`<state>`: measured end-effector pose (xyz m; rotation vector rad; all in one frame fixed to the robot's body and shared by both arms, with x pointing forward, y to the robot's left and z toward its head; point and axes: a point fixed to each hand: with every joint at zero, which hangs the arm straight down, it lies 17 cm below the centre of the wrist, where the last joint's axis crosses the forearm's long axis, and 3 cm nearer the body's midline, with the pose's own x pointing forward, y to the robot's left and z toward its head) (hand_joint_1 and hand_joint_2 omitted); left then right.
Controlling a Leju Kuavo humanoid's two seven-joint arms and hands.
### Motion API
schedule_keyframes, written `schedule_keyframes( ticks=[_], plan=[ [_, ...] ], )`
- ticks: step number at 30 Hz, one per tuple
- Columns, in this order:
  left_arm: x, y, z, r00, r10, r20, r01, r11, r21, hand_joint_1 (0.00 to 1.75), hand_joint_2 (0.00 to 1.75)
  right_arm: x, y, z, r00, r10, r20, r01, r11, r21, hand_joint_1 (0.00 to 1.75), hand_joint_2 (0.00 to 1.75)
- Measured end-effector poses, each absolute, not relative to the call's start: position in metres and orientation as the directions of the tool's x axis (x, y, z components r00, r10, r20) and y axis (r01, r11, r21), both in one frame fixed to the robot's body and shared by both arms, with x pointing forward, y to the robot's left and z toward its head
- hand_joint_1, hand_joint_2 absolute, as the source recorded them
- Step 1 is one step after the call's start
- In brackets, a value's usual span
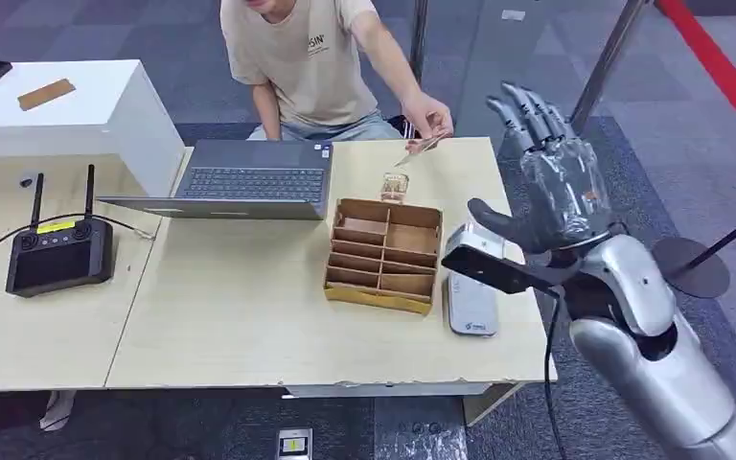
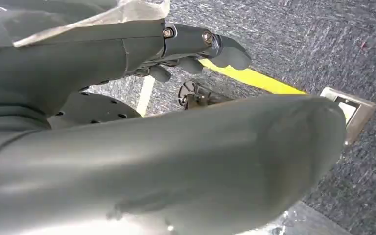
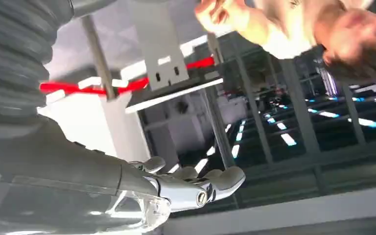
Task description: Pass the card to the sensor for recognition and then transmit it.
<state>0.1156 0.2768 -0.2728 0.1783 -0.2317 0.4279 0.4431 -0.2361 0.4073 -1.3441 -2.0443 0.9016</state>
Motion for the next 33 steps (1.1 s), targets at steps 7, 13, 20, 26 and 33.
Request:
schedule_keyframes(
  ticks=[7,13,20,26,33],
  plan=[
    [0.116,0.272,-0.273,0.897,0.363,0.254,-0.4,0.909,0.113,0.0,0.0,0.449,-0.209,0.371,-0.311,0.938,-0.152,0.61,0.075,-0.789,0.0,1.75],
    [0.116,0.267,-0.273,0.907,0.338,0.25,-0.372,0.923,0.101,0.0,0.0,0.458,-0.189,0.331,-0.286,0.913,-0.291,0.614,-0.059,-0.787,0.0,1.75],
    [0.115,0.266,-0.273,0.915,0.323,0.242,-0.355,0.929,0.102,0.0,0.0,0.464,-0.178,0.298,-0.308,0.9,-0.307,0.572,-0.083,-0.816,0.0,1.75],
    [0.114,0.265,-0.274,0.919,0.312,0.239,-0.344,0.933,0.104,0.0,0.0,0.466,-0.174,0.281,-0.321,0.895,-0.31,0.546,-0.093,-0.832,0.0,1.75],
    [0.113,0.265,-0.273,0.922,0.305,0.24,-0.337,0.936,0.105,0.0,0.0,0.468,-0.175,0.269,-0.327,0.896,-0.301,0.523,-0.094,-0.847,1.75,1.75]
  ],
)
